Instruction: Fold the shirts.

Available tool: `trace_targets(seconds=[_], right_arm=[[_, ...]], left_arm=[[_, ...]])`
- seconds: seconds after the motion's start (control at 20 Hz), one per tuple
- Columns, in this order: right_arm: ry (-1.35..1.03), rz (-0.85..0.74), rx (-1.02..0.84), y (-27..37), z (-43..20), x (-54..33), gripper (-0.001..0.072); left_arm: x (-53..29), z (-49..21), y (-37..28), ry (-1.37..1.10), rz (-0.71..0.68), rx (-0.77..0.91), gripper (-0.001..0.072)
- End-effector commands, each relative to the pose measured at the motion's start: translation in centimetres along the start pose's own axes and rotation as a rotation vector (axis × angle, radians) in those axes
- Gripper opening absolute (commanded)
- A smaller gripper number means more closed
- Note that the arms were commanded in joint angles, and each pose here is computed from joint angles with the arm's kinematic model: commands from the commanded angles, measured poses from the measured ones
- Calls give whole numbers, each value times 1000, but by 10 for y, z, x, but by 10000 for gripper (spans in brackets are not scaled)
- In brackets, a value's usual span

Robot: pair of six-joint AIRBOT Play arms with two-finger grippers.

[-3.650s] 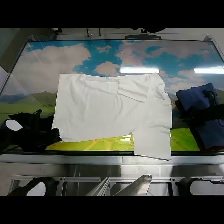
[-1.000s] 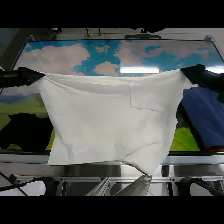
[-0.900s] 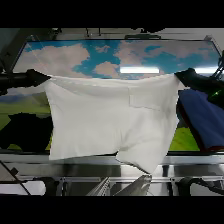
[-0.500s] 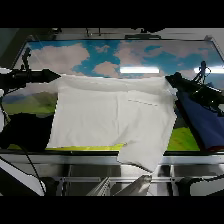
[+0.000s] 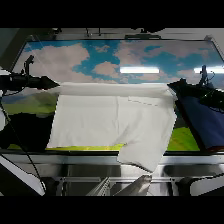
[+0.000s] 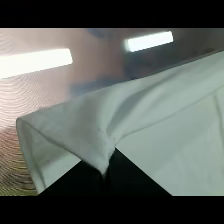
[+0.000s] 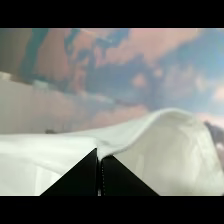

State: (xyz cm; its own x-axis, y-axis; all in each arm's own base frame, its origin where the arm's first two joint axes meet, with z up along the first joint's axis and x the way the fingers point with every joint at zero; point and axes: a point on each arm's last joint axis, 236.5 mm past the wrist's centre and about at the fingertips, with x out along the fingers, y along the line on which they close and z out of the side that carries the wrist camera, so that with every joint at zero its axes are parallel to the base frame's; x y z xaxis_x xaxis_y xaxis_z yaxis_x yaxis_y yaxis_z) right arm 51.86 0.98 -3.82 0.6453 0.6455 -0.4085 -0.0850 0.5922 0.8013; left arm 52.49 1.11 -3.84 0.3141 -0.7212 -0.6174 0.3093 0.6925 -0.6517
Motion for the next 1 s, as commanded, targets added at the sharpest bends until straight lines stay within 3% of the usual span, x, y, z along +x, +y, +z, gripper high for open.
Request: trace_targets(seconds=[0.0, 0.35, 0.9, 0.95], right_arm=[[171, -23, 37, -13, -38, -16, 15], [201, -62, 45, -23, -53, -10, 15], [197, -106, 14, -24, -54, 3, 17], [203, -117, 21, -26, -54, 0, 32]], left_arm=[[-5, -17, -6, 64, -40, -16, 11], [28, -55, 13, 188, 51, -28, 13], [35, -70, 11, 218, 29, -61, 16], [31, -70, 6, 232, 15, -54, 97]])
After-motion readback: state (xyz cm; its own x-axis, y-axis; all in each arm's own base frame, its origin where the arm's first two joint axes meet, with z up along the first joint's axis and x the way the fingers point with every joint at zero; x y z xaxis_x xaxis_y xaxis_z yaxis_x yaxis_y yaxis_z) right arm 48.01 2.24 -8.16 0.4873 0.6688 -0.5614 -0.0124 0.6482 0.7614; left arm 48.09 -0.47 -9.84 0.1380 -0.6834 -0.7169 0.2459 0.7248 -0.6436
